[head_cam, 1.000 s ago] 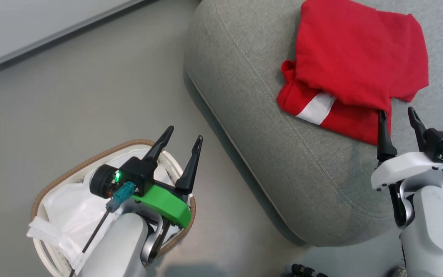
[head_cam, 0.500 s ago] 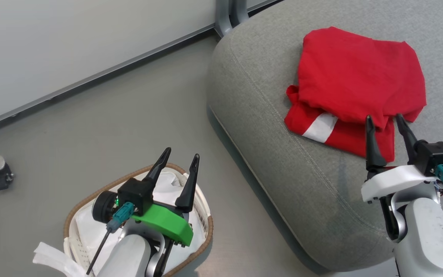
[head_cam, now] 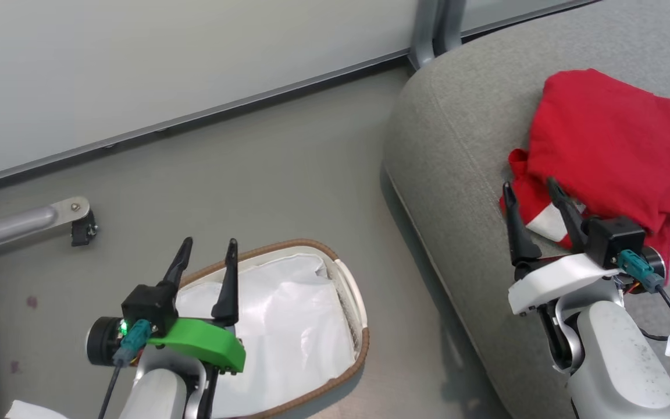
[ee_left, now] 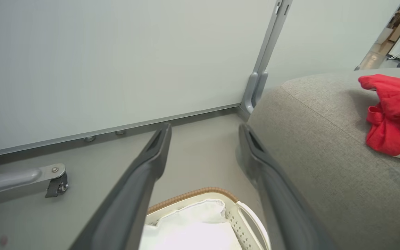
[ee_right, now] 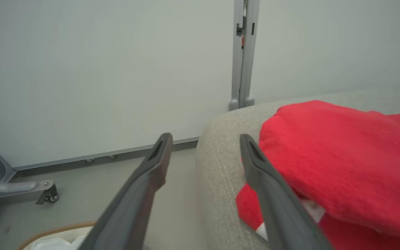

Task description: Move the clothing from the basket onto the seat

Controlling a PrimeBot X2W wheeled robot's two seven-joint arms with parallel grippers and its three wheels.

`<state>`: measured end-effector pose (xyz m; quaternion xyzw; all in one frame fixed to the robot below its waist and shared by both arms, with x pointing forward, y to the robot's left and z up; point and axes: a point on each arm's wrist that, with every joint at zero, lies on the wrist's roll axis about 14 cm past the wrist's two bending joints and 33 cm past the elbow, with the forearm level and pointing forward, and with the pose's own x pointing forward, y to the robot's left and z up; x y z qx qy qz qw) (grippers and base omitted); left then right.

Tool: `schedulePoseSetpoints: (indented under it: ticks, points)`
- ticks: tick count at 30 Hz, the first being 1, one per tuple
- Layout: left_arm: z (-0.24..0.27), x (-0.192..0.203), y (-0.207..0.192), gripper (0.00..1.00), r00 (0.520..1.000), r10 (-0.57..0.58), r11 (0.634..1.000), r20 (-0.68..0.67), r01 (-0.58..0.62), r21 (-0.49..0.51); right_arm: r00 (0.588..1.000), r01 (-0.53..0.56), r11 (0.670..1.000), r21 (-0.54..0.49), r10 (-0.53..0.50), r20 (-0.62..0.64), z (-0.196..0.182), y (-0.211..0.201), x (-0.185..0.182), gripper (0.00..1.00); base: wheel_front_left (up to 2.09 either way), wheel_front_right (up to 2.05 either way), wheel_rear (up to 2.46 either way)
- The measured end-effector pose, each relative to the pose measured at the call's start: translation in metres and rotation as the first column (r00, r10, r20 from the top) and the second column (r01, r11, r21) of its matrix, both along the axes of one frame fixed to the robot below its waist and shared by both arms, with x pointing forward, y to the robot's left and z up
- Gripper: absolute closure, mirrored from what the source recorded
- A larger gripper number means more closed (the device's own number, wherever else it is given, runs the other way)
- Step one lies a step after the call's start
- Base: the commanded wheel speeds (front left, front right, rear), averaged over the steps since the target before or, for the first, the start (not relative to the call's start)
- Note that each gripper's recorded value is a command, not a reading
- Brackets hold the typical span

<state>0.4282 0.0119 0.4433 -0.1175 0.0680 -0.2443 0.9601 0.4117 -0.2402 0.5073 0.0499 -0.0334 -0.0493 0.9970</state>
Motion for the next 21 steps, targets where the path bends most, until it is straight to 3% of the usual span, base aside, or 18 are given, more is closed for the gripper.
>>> schedulePoseSetpoints:
  ticks: [10, 21]
  points:
    - [-0.007, -0.007, 0.097, 0.0, 0.958, 0.288, 0.955, -0.012, -0.286, 0.073, 0.985, -0.173, 0.984, 0.036, 0.173, -0.002, -0.004, 0.063, 0.024, 0.0, 0.0, 0.0, 0.0]
    - [-0.006, -0.041, 0.16, 0.0, 0.895, 0.447, 0.889, -0.002, -0.443, 0.117, 0.974, -0.227, 0.972, 0.064, 0.227, 0.008, -0.003, 0.087, 0.022, 0.0, 0.0, 0.0, 0.0]
